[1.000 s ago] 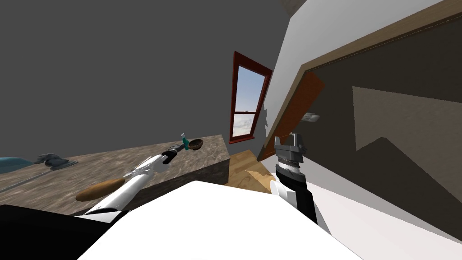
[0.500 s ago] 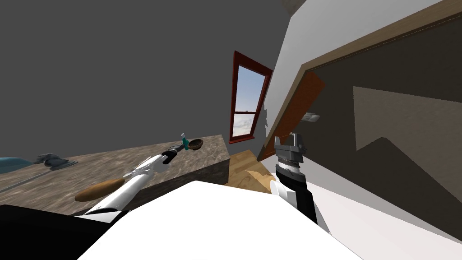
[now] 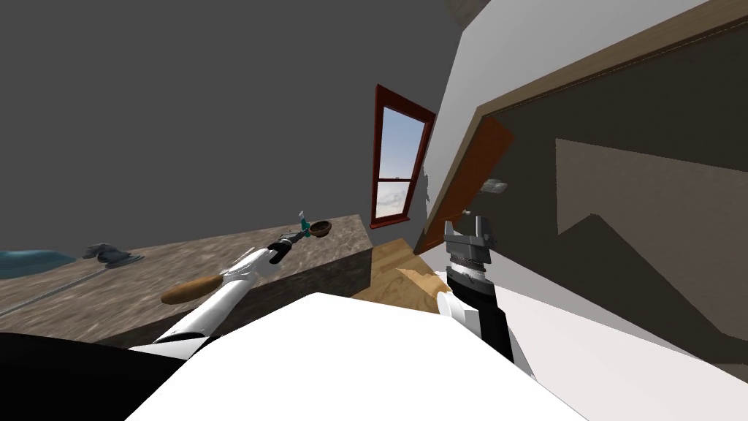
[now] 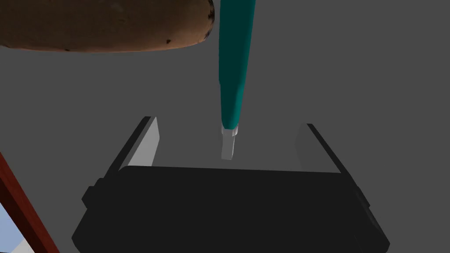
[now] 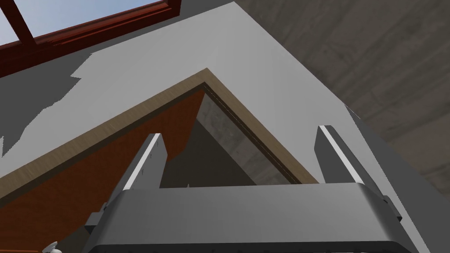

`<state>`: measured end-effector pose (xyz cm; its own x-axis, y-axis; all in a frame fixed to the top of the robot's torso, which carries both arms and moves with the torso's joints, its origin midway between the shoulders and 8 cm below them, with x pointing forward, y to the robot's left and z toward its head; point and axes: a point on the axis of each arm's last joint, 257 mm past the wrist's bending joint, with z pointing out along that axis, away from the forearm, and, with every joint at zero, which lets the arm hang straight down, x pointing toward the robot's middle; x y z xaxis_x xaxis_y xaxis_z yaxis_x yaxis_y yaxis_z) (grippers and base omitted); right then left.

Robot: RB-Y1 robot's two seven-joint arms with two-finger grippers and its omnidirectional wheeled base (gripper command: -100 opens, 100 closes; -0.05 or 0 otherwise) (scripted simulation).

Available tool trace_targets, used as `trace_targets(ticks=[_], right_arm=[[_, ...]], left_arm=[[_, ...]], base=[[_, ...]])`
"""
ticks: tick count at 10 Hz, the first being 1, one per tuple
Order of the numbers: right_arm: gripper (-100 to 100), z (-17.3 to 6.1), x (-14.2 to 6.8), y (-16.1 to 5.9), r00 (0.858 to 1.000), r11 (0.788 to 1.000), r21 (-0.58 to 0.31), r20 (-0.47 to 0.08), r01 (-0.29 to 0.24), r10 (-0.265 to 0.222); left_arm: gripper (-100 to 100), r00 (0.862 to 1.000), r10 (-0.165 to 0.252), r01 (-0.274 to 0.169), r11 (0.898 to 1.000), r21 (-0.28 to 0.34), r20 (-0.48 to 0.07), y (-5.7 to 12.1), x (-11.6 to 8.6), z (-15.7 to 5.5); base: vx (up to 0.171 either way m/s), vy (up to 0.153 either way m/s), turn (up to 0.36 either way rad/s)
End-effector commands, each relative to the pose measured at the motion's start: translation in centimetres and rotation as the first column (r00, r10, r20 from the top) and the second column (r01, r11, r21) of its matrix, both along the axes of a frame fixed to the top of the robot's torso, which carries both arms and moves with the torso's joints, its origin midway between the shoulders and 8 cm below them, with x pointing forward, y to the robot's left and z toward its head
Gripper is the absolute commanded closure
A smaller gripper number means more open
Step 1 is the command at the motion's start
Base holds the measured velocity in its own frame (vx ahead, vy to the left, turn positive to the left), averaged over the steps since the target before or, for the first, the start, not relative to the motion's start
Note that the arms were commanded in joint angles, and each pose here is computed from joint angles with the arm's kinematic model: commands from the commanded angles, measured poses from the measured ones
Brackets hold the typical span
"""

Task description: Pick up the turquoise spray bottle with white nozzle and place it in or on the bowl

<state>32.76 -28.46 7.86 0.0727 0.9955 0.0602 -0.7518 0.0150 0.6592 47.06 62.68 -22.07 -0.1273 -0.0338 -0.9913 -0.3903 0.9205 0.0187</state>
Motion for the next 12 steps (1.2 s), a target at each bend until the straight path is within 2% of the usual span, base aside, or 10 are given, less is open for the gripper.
trace_targets(ticks=[1, 4, 6, 7, 8, 9, 10, 11, 12], right_arm=[[0, 0.0, 0.0, 0.0, 1.000, 1.000, 0.000, 0.000, 0.000, 0.000], [0, 0.0, 0.0, 0.0, 1.000, 1.000, 0.000, 0.000, 0.000, 0.000], [0, 0.0, 0.0, 0.0, 1.000, 1.000, 0.000, 0.000, 0.000, 0.000], [0, 0.0, 0.0, 0.0, 1.000, 1.000, 0.000, 0.000, 0.000, 0.000], [0, 0.0, 0.0, 0.0, 1.000, 1.000, 0.000, 0.000, 0.000, 0.000], [0, 0.0, 0.0, 0.0, 1.000, 1.000, 0.000, 0.000, 0.000, 0.000], [0, 0.0, 0.0, 0.0, 1.000, 1.000, 0.000, 0.000, 0.000, 0.000], [0, 0.0, 0.0, 0.0, 1.000, 1.000, 0.000, 0.000, 0.000, 0.000], [0, 0.0, 0.0, 0.0, 1.000, 1.000, 0.000, 0.000, 0.000, 0.000]], left_arm=[[-100, 1.000, 0.018, -0.019, 0.999, 0.029, 0.016, 0.5, 0.8, 1.3], [-100, 0.996, 0.086, -0.087, 0.996, 0.014, 0.034, 2.2, 1.2, 2.0], [-100, 0.991, 0.131, -0.131, 0.991, -0.003, 0.018, 3.3, 0.6, 1.0], [-100, 0.987, 0.162, -0.162, 0.987, -0.012, -0.009, 4.1, -0.3, -0.4], [-100, 0.990, 0.144, -0.144, 0.990, -0.007, 0.005, 3.6, 0.2, 0.3], [0, 0.989, 0.148, -0.147, 0.989, -0.007, 0.003, 3.8, 0.1, 0.1], [-100, 0.989, 0.147, -0.147, 0.989, -0.007, 0.003, 3.7, 0.1, 0.1], [100, 0.989, 0.147, -0.147, 0.989, -0.007, 0.003, 3.7, 0.1, 0.1], [100, 0.989, 0.147, -0.147, 0.989, -0.007, 0.003, 3.7, 0.1, 0.1]], base=[[-0.048, 0.099, -0.143], [0.075, 0.055, -0.092], [0.106, -0.003, -0.073], [0.082, 0.004, -0.039], [0.035, 0.003, -0.006], [0.007, 0.001, 0.001], [0.000, 0.000, 0.000], [0.000, 0.000, 0.000], [0.000, 0.000, 0.000]])
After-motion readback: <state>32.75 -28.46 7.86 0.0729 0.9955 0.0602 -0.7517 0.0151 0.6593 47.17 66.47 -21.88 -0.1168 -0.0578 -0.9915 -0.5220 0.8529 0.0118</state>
